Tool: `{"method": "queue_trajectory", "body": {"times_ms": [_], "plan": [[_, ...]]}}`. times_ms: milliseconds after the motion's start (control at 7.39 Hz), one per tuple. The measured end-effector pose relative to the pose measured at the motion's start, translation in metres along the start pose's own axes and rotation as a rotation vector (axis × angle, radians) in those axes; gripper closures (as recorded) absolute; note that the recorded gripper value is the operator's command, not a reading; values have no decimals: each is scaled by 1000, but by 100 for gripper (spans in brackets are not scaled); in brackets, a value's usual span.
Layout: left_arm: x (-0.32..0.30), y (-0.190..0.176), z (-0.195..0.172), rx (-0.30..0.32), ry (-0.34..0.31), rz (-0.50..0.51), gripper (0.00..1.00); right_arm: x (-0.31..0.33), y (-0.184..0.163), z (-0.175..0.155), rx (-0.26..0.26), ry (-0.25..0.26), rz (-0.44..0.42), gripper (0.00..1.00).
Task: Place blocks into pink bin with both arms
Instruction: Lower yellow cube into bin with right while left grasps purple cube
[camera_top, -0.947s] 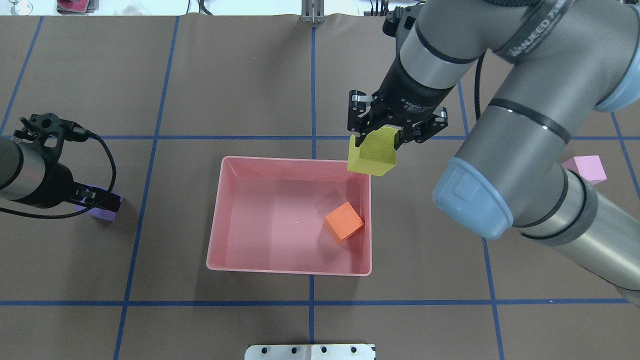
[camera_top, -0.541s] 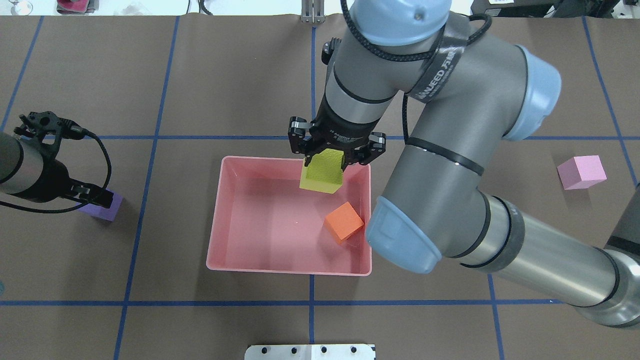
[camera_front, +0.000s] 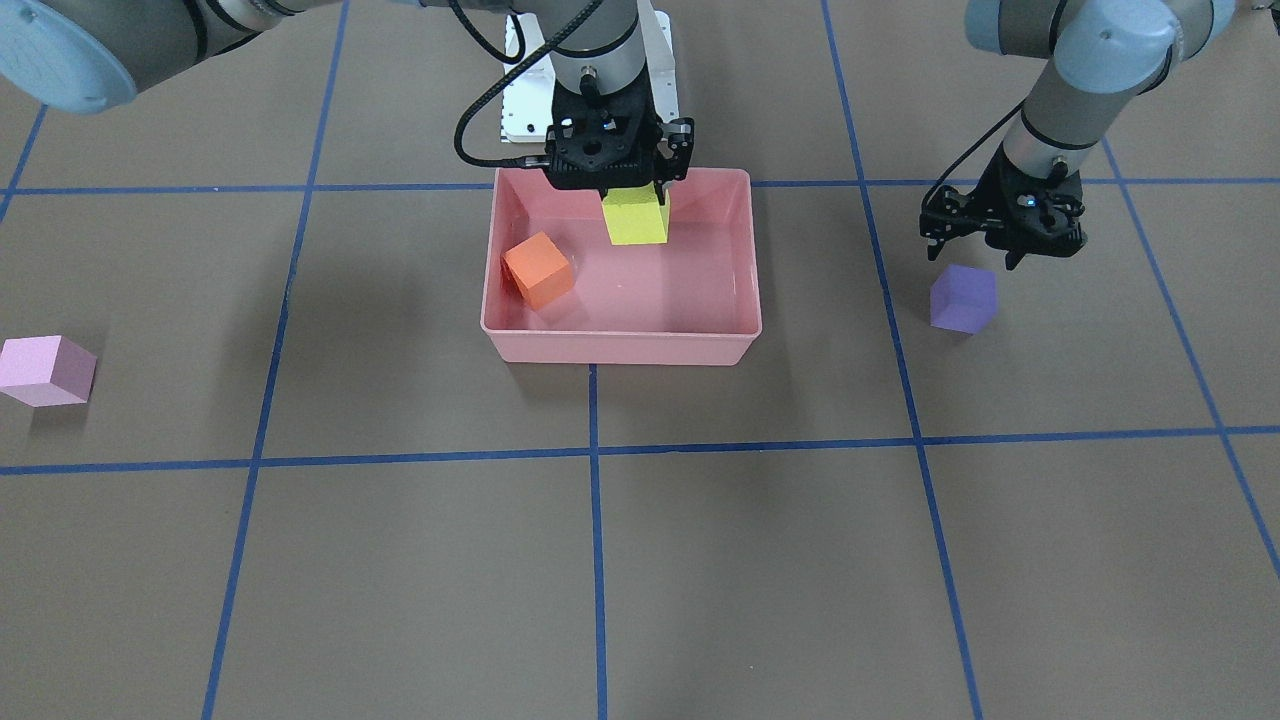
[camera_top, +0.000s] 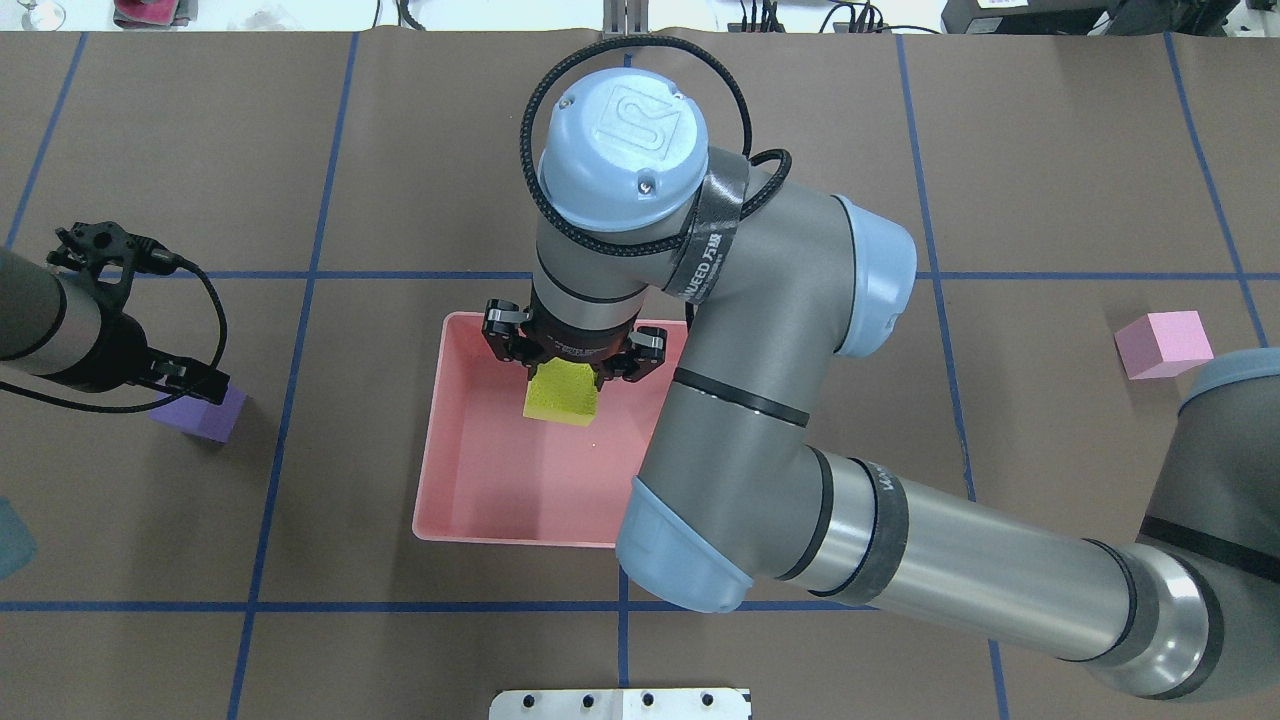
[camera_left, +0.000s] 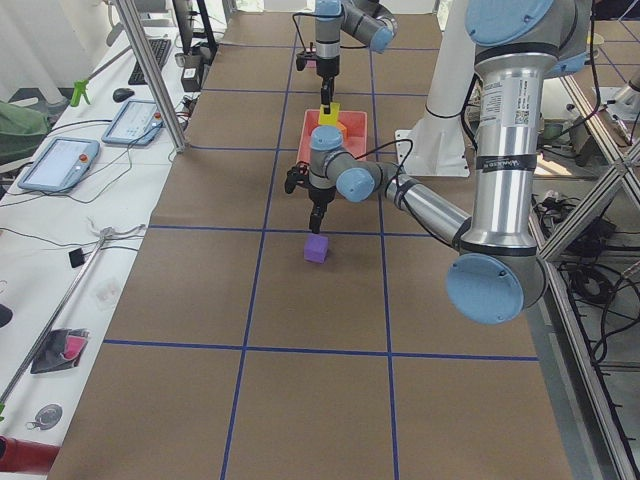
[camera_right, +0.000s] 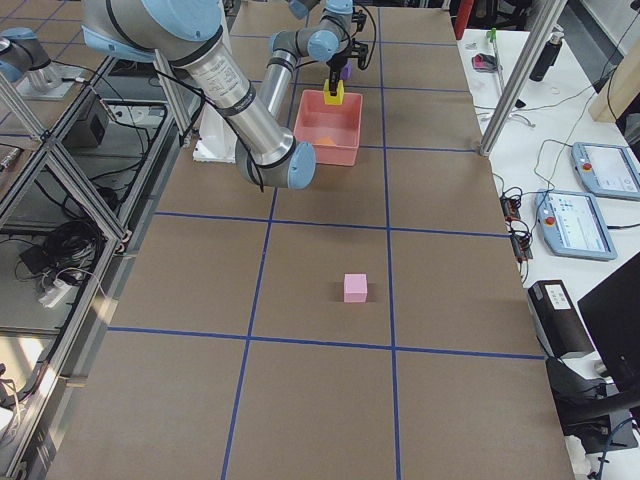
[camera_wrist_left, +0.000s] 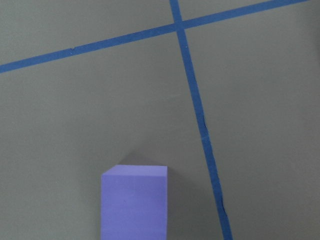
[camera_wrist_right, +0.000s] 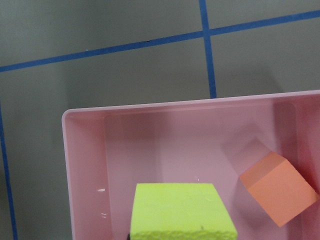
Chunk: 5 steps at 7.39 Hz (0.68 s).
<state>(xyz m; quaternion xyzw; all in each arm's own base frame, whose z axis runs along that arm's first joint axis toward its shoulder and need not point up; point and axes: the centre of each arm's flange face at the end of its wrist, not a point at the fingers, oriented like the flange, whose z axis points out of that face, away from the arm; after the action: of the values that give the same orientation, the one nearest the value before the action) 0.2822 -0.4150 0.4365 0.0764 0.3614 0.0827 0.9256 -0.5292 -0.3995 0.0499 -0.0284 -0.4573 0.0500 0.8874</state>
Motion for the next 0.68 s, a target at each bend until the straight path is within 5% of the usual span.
{"method": "queue_trajectory", "body": {"times_ms": [676], "plan": [[-23, -9, 46, -2, -4, -14, 0, -7, 15, 25, 4, 30, -7, 100]]}}
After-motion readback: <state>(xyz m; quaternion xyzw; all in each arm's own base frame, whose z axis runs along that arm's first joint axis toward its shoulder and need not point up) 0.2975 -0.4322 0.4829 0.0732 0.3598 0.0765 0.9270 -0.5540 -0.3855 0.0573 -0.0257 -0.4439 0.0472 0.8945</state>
